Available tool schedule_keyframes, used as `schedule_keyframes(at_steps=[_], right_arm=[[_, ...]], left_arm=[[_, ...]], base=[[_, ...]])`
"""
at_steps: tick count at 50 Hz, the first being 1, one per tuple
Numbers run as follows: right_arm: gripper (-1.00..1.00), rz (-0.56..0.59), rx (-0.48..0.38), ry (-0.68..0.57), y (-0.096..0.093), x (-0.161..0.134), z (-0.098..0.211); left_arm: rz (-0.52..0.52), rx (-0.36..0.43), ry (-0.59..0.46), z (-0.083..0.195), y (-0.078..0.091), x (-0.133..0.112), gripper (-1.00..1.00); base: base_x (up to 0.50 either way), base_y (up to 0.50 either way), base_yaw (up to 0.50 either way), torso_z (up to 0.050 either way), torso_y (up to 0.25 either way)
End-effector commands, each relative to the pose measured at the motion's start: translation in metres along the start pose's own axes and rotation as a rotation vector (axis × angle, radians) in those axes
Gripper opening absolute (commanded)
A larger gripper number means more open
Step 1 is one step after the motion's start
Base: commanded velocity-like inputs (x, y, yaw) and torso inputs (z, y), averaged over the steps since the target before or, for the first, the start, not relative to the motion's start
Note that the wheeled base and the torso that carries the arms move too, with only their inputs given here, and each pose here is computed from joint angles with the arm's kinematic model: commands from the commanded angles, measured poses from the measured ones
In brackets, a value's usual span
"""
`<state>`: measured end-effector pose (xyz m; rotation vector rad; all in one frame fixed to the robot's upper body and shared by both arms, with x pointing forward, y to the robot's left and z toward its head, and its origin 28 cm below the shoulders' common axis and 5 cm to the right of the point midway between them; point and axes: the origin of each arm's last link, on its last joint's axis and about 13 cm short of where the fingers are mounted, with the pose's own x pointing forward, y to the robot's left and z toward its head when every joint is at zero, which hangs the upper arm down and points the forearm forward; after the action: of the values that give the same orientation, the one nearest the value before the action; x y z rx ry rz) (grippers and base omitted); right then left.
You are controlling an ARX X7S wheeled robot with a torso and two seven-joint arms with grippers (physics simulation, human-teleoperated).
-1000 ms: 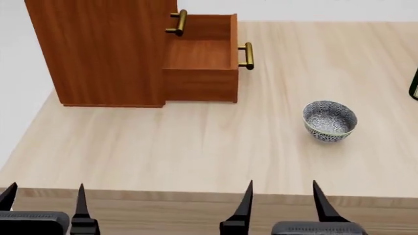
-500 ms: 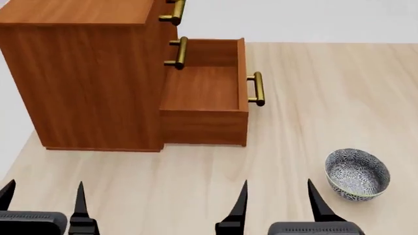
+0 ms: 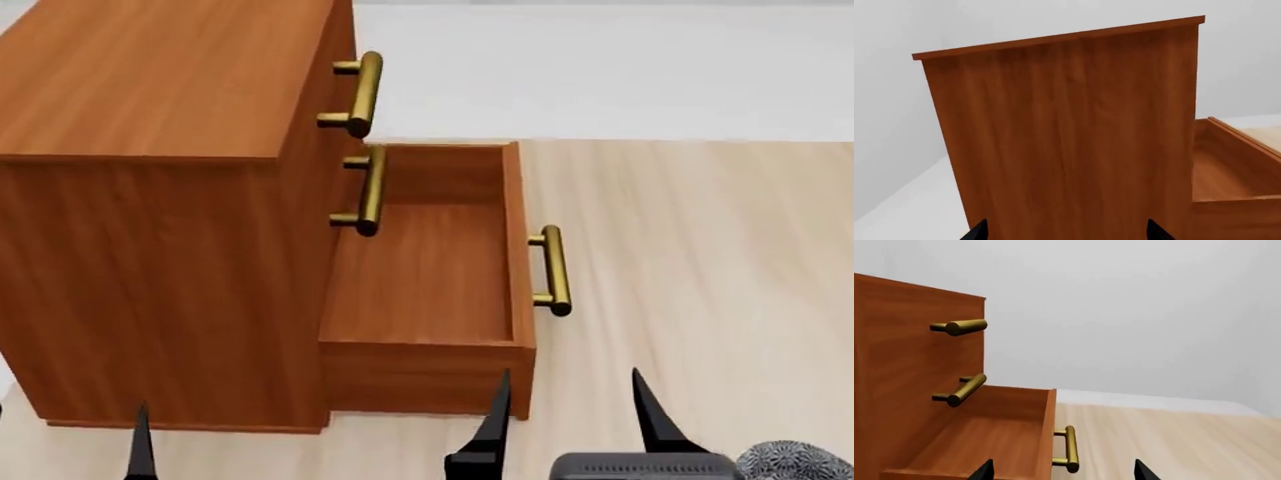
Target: Put the bowl in the bottom drawer of the cabinet.
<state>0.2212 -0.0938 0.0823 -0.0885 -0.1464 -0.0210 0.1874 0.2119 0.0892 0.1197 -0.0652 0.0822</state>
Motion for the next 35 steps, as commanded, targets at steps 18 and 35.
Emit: schedule_keyframes(at_steps=[18,35], right_arm=[[1.0,-0.006,-0.011,0.007,0.001,0.004,-0.002],[1.0,-0.002,-0.013,0.009,0.001,0.006,-0.002]], left_arm=[[-0.026,0.012,0.022,0.001,0.007,-0.04,1.0],[-0.058,0.014,0.025,0.003,0.007,-0.047,1.0]], base=[[0.5,0.06,0.0,0.0,0.0],[0.5,0.06,0.0,0.0,0.0]])
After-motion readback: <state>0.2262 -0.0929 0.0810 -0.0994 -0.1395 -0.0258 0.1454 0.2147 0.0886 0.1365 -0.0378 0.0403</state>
